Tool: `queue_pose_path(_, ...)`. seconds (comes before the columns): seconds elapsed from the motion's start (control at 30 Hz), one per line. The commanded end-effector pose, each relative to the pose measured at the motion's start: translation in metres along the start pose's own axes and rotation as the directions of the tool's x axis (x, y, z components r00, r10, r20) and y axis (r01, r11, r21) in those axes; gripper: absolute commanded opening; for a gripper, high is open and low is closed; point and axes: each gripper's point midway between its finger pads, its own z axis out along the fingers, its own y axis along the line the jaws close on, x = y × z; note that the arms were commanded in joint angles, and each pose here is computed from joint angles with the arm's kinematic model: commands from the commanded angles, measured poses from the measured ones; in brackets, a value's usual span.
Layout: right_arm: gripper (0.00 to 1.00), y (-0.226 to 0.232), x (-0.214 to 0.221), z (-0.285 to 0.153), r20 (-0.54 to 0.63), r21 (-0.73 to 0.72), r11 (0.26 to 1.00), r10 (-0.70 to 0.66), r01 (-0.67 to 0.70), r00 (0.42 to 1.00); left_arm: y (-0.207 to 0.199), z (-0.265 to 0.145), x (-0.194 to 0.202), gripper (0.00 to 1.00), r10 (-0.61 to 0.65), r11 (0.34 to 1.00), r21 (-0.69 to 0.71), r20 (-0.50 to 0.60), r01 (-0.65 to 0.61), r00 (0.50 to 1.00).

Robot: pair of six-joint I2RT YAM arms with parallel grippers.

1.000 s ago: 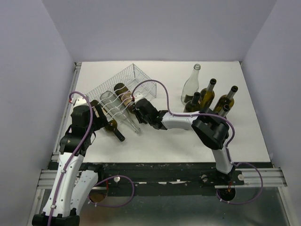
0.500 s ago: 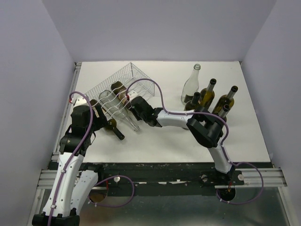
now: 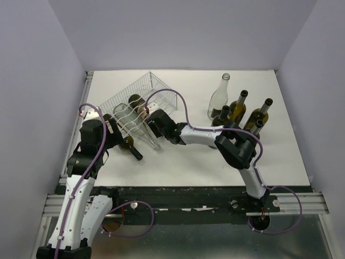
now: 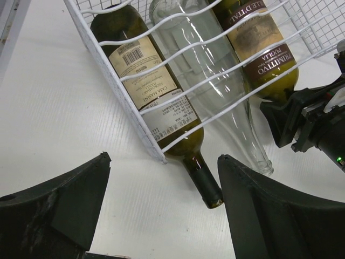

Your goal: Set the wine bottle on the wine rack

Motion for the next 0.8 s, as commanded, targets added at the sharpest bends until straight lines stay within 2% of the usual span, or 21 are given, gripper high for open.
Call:
queue_pose_path(0.0,0.58,-0.001,-0.047,-0.018,0.096,-0.008,0.999,0.046,-0.046,0.994,0.000,-0.009,-0.018,0.91,0.018,1.000,-0.001,0.045,-0.018,0.999)
queue_pose_path(0.3,0.72,-0.016,-0.096,-0.076,0.110,-0.030,0.997,0.077,-0.074,0.991,-0.008,-0.017,-0.030,0.93,0.022,0.999,0.037,0.077,-0.025,0.997)
queue_pose_path(0.5,0.77,-0.048,-0.144,-0.145,0.141,0.013,0.993,0.117,-0.120,0.983,-0.017,-0.025,-0.039,0.94,0.018,0.996,0.090,0.100,-0.027,0.995)
queue_pose_path(0.6,0.79,-0.074,-0.161,-0.184,0.166,0.089,0.982,0.149,-0.165,0.975,-0.024,-0.028,-0.040,0.94,0.023,0.991,0.127,0.101,-0.036,0.995)
queue_pose_path(0.77,0.82,-0.142,-0.162,-0.243,0.187,0.369,0.901,0.168,-0.227,0.968,-0.031,-0.033,-0.044,0.95,0.025,0.985,0.169,0.115,-0.045,0.993)
